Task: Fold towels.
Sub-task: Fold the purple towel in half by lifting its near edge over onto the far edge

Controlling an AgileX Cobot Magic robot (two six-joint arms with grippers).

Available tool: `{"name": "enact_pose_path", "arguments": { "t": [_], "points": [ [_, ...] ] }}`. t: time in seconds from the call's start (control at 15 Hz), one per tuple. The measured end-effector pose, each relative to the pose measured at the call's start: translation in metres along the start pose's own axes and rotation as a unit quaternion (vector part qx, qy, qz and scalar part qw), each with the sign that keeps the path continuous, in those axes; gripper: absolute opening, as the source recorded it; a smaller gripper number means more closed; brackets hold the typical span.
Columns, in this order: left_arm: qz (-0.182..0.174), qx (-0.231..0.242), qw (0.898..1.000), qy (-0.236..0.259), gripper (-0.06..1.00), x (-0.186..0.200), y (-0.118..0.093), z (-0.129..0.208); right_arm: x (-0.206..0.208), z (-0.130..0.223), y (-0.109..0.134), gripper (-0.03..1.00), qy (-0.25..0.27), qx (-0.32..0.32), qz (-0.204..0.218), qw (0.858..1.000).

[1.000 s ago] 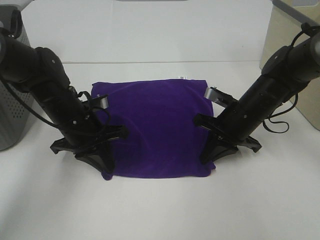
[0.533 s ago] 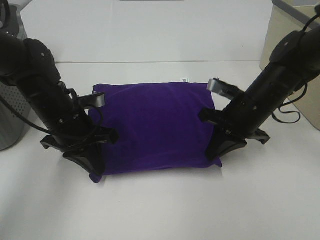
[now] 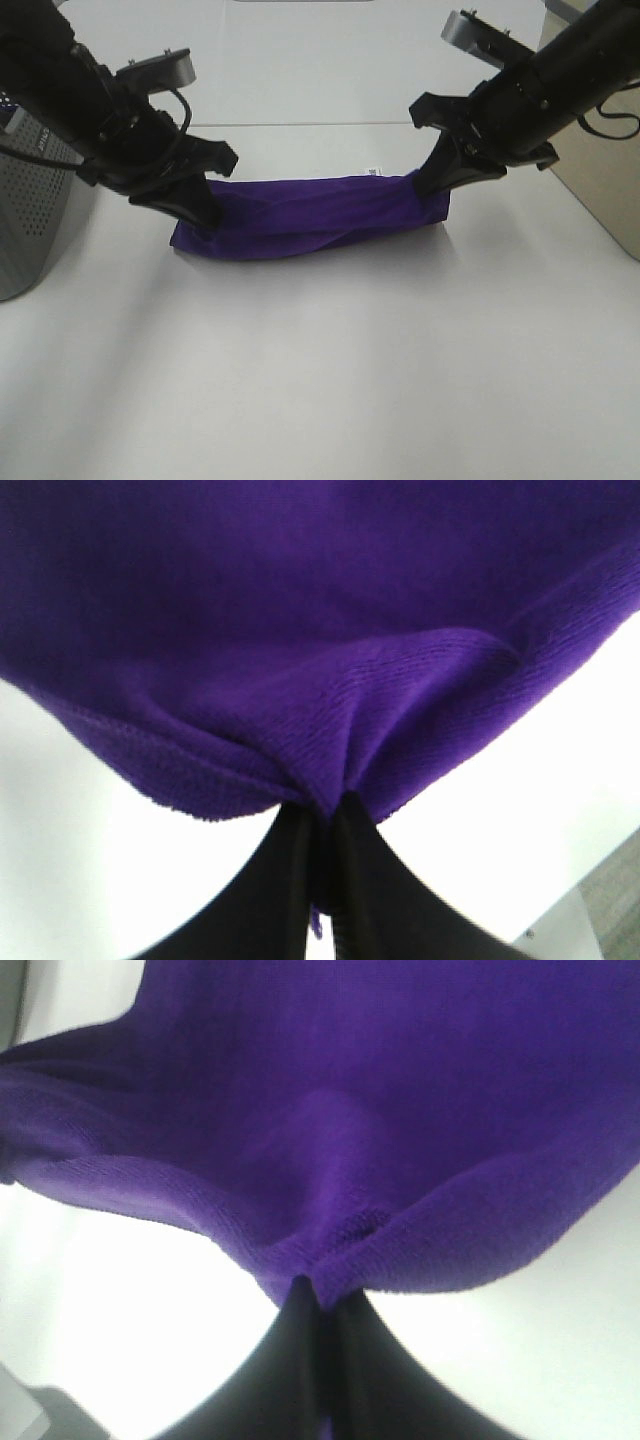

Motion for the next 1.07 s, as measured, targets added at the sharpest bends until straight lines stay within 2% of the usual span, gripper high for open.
{"name": "enact_pose_path", "arguments": {
  "t": [0.13,0.27,0.53,0.67,0.87,1.07],
  "points": [
    [0.002,-0.005,1.000,-0.025,0.01,-0.006,-0.003,-0.024,-0.002,-0.030,-0.012,0.02,-0.034,0.013,0.021,0.999],
    [0.001,-0.006,1.000,-0.027,0.01,-0.017,-0.002,-0.036,-0.015,-0.046,-0.023,0.02,-0.039,0.019,0.029,0.999],
    [-0.030,-0.050,0.997,-0.056,0.01,-0.043,0.017,-0.085,-0.070,-0.065,-0.054,0.02,-0.024,0.008,0.028,0.999],
    [-0.044,-0.062,0.995,-0.067,0.01,-0.052,0.028,-0.103,-0.076,-0.078,-0.062,0.02,-0.031,0.018,0.038,0.999],
    [-0.057,-0.071,0.994,-0.053,0.01,-0.070,0.041,-0.107,-0.085,-0.088,-0.077,0.02,-0.028,0.030,0.063,0.997],
    [-0.067,-0.074,0.994,-0.039,0.03,-0.084,0.051,-0.103,-0.100,-0.075,-0.094,0.02,0.003,0.036,0.086,0.996]
  ]
}}
Point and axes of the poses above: a point on each arm's last joint axis where the gripper is mounted, x pointing back along that axis away from the gripper, y along the wrist's bending axis when the last joint is at zero, z = x × y, the point moved 9 cm from there along -x, pointing out along that axis toward the gripper, and after that the axes turned 12 degrees about x, right-handed, at the moved point
